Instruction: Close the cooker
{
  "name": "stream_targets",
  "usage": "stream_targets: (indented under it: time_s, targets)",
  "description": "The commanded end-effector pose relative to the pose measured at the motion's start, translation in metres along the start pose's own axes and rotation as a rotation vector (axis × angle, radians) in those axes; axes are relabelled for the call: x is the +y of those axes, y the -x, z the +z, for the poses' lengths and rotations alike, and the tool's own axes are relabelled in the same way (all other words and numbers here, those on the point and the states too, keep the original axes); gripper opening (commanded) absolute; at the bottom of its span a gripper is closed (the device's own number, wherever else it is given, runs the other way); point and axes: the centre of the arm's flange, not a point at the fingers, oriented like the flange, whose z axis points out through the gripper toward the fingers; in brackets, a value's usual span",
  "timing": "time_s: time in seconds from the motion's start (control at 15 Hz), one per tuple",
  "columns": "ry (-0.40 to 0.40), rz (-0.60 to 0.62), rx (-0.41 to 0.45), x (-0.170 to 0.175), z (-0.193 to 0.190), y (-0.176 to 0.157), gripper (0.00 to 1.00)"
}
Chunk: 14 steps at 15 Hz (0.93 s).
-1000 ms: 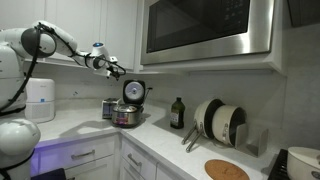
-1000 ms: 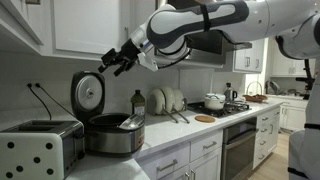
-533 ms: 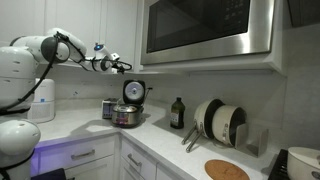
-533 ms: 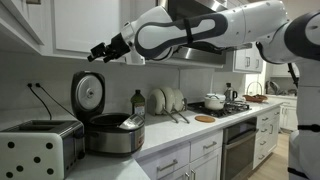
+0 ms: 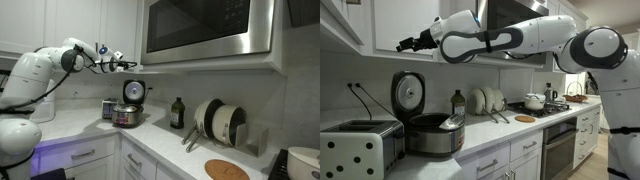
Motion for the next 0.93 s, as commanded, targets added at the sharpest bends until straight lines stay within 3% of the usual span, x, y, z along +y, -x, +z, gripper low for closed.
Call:
stream_targets:
  time_s: [0.0, 0.33, 0.73, 0.87]
  targets:
    - [0.011, -0.025, 0.076, -0.007, 0.05, -0.018, 1.0]
    - [0.059, -0.062, 0.093, -0.003, 0.092, -0.013, 1.0]
    - [0.16, -0.07, 0.108, 0.033, 0.114, -0.011, 1.0]
    - [0.179, -0.075, 0.099, 0.043, 0.118, -0.006, 0.74]
